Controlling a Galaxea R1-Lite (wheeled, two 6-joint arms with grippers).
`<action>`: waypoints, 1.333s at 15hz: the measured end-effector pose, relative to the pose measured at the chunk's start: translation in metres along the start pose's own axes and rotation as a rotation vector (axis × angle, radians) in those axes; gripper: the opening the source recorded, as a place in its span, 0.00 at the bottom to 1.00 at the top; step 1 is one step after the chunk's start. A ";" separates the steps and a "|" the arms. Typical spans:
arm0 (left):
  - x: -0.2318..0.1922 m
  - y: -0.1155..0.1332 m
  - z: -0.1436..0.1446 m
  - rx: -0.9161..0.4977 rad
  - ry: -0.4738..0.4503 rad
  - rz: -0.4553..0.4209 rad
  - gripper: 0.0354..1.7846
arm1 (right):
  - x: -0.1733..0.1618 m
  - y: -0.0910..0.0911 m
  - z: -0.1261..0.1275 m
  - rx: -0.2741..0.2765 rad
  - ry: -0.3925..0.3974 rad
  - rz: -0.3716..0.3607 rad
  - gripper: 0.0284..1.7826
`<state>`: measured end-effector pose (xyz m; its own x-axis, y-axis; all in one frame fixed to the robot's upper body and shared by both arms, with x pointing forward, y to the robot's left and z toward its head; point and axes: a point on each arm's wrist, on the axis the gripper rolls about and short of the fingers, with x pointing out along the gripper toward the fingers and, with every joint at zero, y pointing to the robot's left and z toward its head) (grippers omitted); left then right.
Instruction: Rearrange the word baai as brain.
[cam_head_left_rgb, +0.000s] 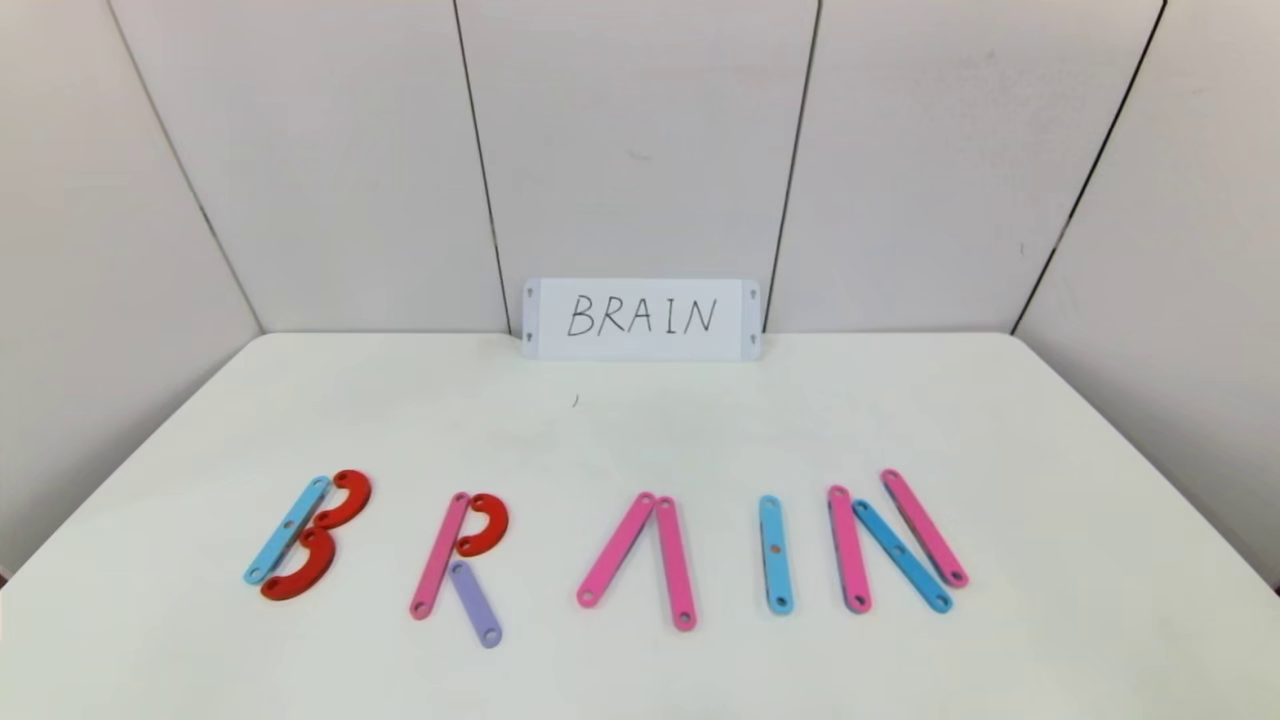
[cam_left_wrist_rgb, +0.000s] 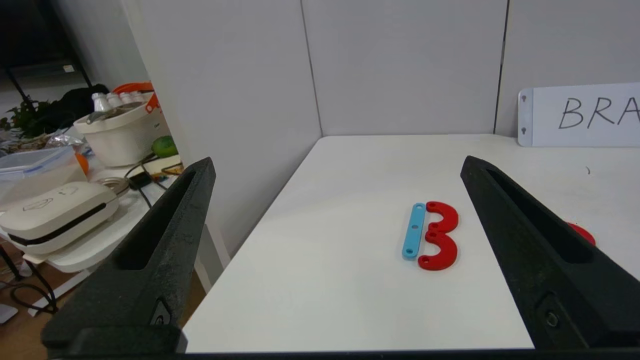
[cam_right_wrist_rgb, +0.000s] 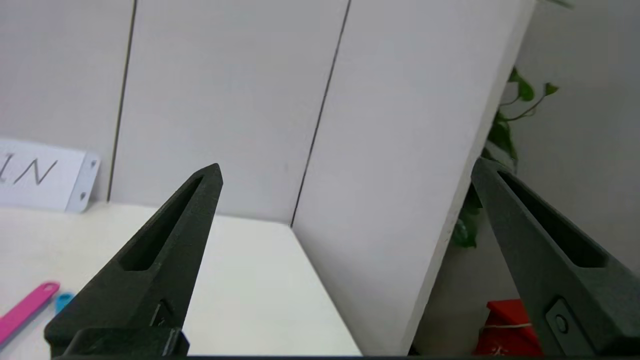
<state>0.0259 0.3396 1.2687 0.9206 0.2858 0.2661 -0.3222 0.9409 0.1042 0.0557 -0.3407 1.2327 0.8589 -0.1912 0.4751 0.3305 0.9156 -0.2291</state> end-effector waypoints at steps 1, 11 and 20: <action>0.001 -0.001 -0.004 0.004 0.013 -0.003 0.97 | 0.000 0.002 -0.004 0.003 0.032 0.035 0.97; 0.003 -0.002 -0.009 0.013 0.032 -0.004 0.97 | -0.011 0.019 -0.043 0.134 0.393 0.302 0.97; 0.004 -0.004 -0.012 0.000 0.040 -0.013 0.97 | -0.013 0.020 -0.047 0.277 0.460 0.287 0.97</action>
<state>0.0333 0.3395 1.2577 0.9330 0.2803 0.2259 -0.3099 0.9447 0.1076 0.0691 -0.3364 1.1823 1.0000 0.0000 -0.0028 -0.0001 0.9994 -0.0345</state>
